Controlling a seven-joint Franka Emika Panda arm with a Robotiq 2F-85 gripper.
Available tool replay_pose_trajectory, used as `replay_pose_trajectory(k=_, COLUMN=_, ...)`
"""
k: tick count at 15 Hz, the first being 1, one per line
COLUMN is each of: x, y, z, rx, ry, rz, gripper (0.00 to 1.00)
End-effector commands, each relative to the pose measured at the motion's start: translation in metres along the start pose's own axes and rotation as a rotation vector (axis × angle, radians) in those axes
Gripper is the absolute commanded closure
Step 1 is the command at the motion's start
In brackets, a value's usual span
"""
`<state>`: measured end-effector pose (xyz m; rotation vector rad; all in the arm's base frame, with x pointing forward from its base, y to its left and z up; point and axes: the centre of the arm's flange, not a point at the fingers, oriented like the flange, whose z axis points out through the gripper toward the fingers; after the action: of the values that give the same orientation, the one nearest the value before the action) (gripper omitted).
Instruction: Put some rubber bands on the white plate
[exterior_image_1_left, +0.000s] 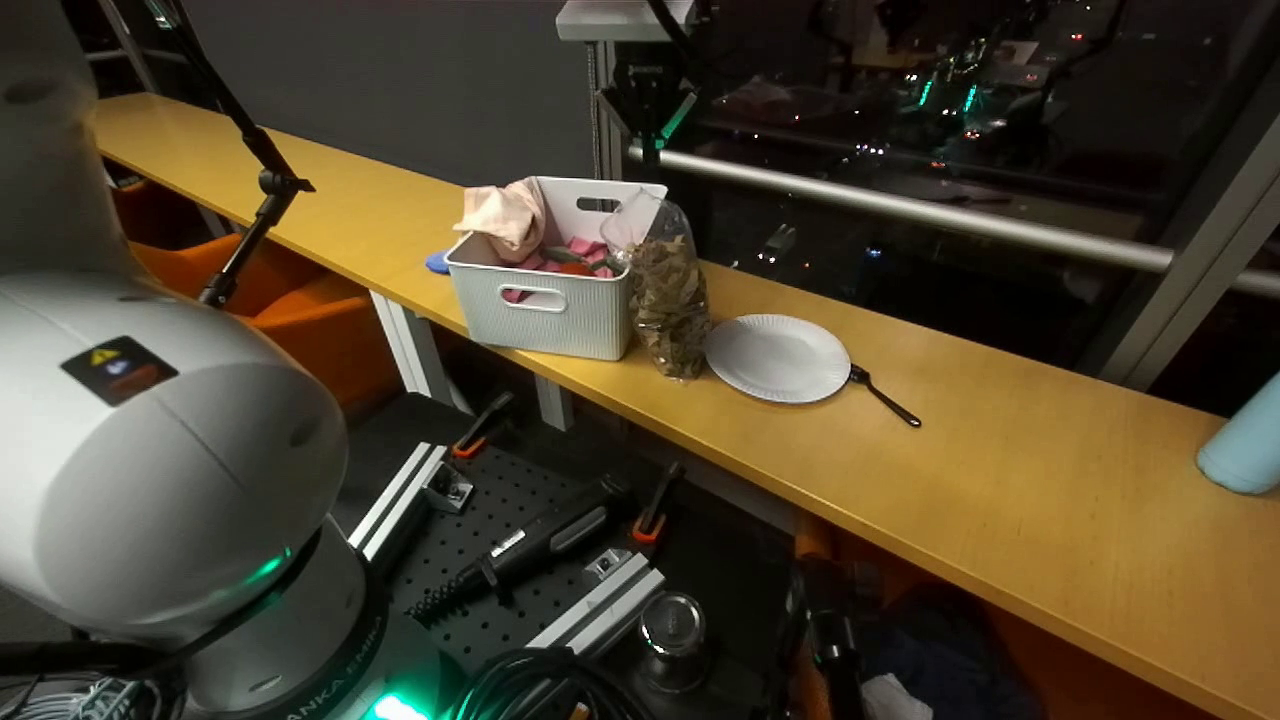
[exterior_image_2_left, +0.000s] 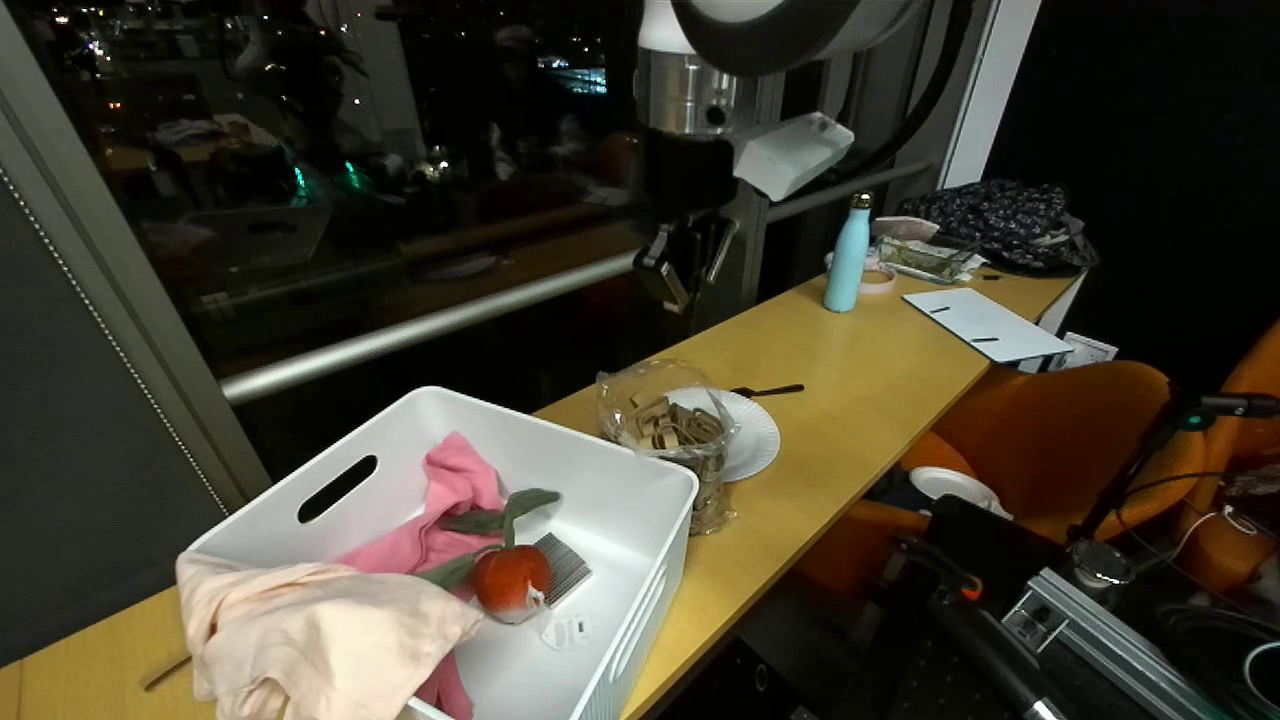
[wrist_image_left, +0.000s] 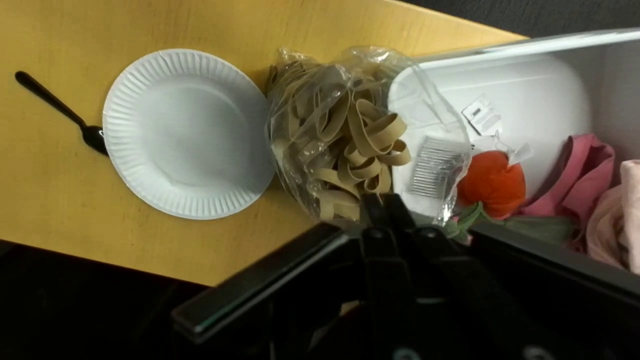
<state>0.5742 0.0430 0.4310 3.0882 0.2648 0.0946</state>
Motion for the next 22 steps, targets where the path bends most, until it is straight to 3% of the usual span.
replay_pose_trajectory(k=1, x=0.027, y=-0.005, z=0.005, rx=0.02, ry=0.046, rz=-0.003, gripper=1.0)
replay_pose_trajectory(k=6, x=0.033, y=-0.024, z=0.042, rx=0.038, ry=0.014, rz=-0.025, gripper=1.0)
replay_pose_trajectory(k=13, x=0.013, y=-0.01, z=0.1, rx=0.081, ry=-0.043, rz=0.019, gripper=1.0)
replay_pose_trajectory(k=20, x=0.017, y=-0.004, z=0.136, rx=0.053, ry=-0.036, rz=0.077, gripper=1.0)
replay_pose_trajectory(k=22, x=0.019, y=-0.002, z=0.138, rx=0.042, ry=-0.014, rz=0.108, gripper=0.73)
